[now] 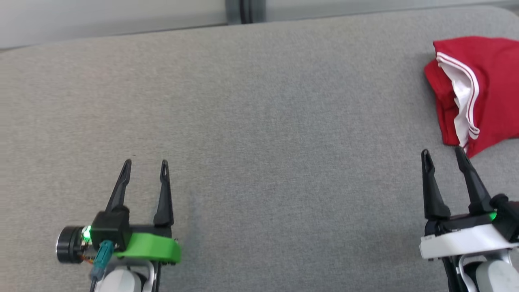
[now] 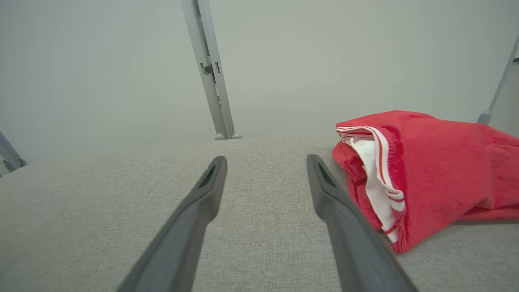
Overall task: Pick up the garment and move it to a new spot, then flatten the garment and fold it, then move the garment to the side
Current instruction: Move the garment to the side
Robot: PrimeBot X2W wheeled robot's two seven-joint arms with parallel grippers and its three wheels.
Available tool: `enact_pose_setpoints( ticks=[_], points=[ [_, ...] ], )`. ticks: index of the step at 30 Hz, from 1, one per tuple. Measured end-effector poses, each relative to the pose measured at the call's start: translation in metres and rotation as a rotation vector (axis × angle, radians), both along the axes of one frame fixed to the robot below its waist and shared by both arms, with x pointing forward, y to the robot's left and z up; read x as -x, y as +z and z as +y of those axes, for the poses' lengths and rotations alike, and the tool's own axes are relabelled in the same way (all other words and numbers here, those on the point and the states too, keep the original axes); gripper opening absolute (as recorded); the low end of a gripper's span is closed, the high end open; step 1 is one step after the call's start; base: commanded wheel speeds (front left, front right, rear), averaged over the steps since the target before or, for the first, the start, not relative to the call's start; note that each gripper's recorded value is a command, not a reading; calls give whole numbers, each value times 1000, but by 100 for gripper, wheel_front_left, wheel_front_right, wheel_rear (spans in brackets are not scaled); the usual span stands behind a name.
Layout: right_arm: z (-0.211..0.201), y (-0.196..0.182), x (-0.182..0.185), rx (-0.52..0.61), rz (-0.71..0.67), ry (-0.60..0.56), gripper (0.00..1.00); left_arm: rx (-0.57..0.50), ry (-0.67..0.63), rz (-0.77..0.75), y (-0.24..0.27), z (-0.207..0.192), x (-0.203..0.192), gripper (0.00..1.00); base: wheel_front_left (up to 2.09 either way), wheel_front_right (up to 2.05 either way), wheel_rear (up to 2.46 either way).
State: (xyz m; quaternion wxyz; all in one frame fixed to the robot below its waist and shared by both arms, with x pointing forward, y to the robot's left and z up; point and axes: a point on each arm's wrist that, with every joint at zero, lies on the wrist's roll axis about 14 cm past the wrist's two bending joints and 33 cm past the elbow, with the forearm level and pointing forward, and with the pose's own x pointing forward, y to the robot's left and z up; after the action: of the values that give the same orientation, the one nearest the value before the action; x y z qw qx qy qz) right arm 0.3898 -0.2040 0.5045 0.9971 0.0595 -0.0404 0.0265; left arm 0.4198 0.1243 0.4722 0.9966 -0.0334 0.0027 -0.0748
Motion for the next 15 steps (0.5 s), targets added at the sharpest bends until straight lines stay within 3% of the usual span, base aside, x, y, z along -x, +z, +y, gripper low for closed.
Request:
enact_pose_setpoints(
  ticks=[15],
  points=[
    [14, 15, 56, 5, 18, 22, 100, -4, 59, -9, 12, 32, 64, 100, 0, 0, 0]
  ],
)
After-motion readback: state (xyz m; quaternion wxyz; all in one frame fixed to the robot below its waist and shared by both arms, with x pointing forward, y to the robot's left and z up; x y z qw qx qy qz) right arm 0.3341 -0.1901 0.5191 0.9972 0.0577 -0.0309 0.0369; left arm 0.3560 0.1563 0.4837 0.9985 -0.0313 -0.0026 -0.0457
